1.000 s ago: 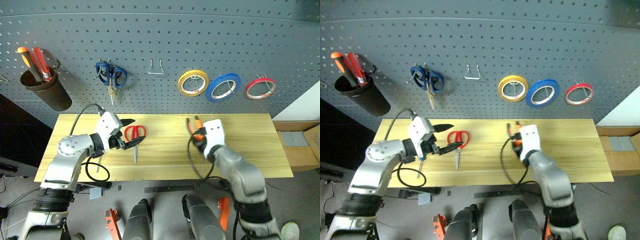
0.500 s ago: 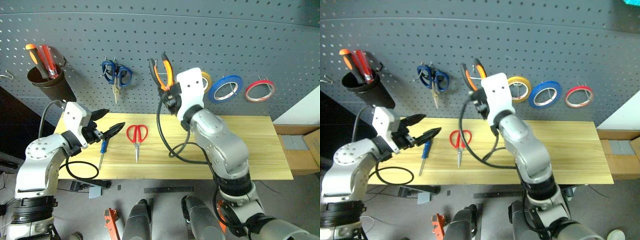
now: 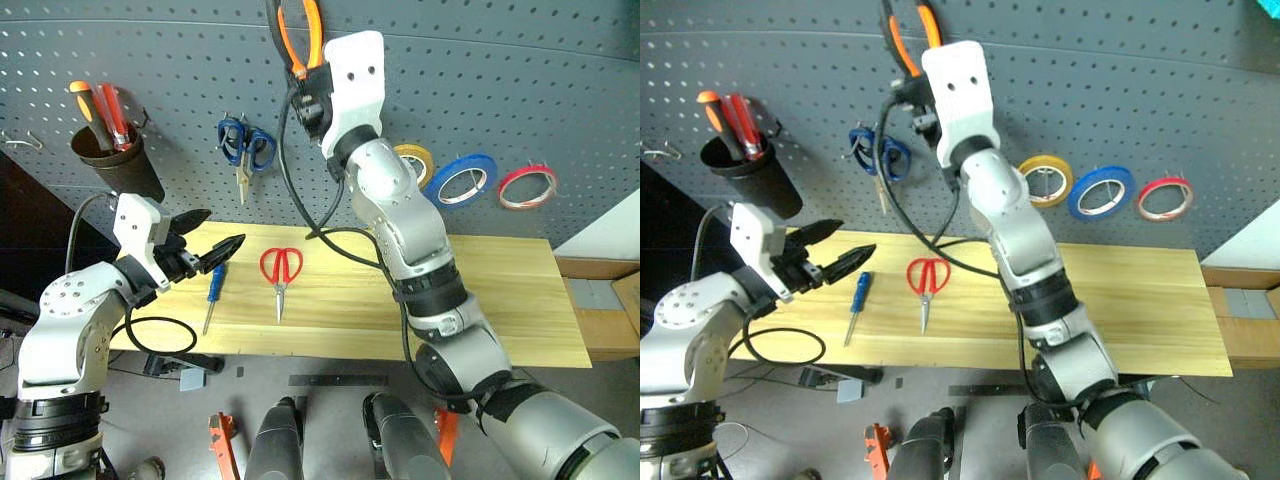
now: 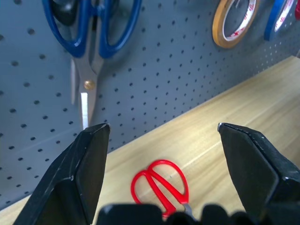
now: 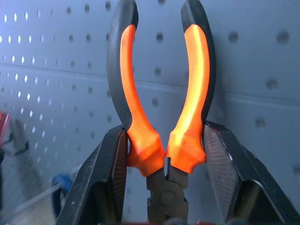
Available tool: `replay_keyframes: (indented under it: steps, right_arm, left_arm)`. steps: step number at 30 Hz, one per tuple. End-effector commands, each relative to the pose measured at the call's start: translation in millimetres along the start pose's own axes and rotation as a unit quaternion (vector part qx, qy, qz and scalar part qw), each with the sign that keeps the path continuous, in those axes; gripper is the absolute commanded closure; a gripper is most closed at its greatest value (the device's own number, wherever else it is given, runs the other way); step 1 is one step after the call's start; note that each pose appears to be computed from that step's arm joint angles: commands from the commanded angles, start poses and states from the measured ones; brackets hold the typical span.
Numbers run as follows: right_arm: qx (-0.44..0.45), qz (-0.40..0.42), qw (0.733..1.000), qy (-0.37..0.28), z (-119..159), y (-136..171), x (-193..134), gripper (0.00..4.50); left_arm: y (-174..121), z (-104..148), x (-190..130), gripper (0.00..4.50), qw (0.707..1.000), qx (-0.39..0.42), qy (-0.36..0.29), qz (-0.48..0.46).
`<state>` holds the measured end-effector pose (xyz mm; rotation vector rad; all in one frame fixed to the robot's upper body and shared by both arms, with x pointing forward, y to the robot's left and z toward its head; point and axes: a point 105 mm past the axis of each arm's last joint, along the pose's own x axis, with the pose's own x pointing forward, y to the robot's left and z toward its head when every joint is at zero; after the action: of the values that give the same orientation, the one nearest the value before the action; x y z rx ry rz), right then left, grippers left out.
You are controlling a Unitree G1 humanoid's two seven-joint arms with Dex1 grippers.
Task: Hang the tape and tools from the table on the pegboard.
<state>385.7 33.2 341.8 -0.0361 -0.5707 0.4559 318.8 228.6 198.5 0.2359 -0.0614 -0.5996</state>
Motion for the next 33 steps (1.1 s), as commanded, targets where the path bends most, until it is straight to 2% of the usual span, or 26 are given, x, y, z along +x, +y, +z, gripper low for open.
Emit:
replay_keyframes:
  steps: [1, 6, 17, 27, 31, 33]
  right_arm:
    - [-0.018, -0.017, 0.998, -0.059, 18.0, -8.2, 8.6, 2.63]
    - [-0.036, -0.028, 0.997, -0.057, -2.9, -11.9, 10.3, 2.63]
    - [-0.111, -0.036, 0.991, -0.064, -45.9, -20.0, -11.2, 2.63]
    - [-0.097, -0.056, 0.994, 0.018, -84.1, -26.4, -21.3, 2.64]
    - [-0.093, -0.053, 0.993, 0.043, -93.9, -22.9, -26.4, 1.25]
    - [-0.095, -0.053, 0.993, 0.051, -95.7, -22.6, -28.1, 0.71]
  left_arm:
    - [-8.4, 21.4, 7.4, 0.52, 0.999, 0.023, -0.032, -0.016]
    - [-11.7, 25.9, 15.8, 0.52, 0.998, 0.026, -0.040, -0.028]
    - [-16.1, 26.0, 25.1, 0.52, 0.998, 0.029, -0.045, -0.039]
    - [-17.4, 22.9, 27.4, 0.52, 0.998, 0.032, -0.044, -0.041]
    - [-18.9, 19.9, 29.6, 0.52, 0.998, 0.035, -0.039, -0.043]
    - [-19.7, 18.7, 30.2, 0.52, 0.998, 0.037, -0.037, -0.044]
